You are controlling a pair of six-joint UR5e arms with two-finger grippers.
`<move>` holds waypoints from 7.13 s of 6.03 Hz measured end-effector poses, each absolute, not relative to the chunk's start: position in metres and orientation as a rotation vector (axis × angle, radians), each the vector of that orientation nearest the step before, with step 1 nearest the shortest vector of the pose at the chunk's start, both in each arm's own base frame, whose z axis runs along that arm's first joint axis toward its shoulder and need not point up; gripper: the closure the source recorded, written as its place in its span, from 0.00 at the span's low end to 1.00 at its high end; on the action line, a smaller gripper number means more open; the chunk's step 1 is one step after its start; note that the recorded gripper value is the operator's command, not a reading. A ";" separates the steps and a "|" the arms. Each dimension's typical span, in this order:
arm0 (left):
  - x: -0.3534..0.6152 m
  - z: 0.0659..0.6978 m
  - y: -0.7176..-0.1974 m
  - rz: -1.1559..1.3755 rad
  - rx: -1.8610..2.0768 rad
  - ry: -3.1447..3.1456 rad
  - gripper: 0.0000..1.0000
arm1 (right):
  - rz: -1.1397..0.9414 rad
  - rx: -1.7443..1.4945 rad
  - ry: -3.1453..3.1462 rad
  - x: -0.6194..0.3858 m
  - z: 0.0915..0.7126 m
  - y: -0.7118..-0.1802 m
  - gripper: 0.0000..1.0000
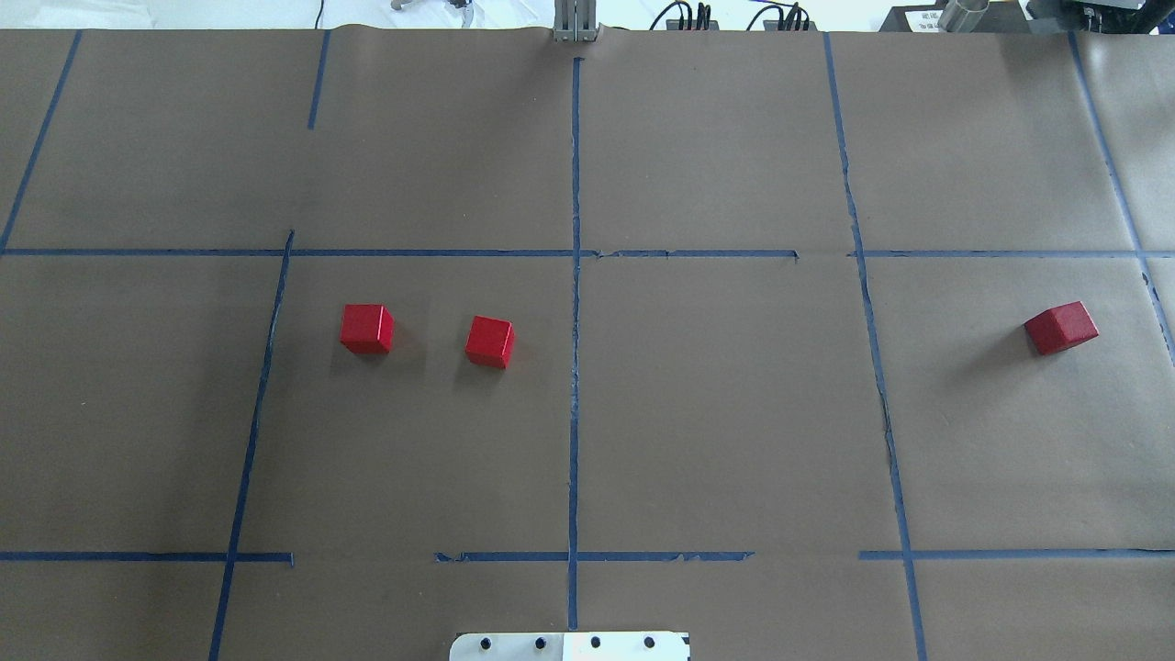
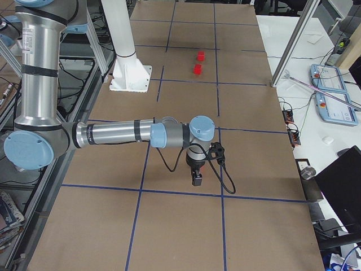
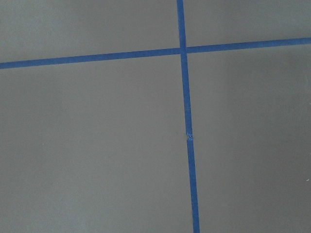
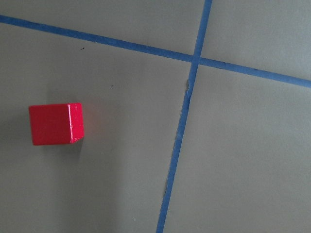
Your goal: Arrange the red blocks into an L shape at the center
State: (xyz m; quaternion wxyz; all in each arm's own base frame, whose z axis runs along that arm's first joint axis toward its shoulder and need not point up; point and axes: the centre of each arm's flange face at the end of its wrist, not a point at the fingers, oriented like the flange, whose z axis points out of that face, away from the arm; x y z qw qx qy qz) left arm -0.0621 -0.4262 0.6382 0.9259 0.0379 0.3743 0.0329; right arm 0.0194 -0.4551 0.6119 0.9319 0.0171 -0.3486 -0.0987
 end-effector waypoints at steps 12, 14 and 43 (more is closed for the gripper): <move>-0.061 0.603 -0.479 0.105 0.169 0.758 0.00 | -0.235 0.131 -0.777 -0.176 0.636 -0.485 0.21; -0.061 0.603 -0.479 0.105 0.168 0.759 0.00 | -0.252 0.121 -0.754 -0.188 0.642 -0.480 0.82; -0.061 0.606 -0.477 0.102 0.160 0.761 0.00 | 0.041 -0.026 -0.785 -0.636 0.192 -0.370 0.01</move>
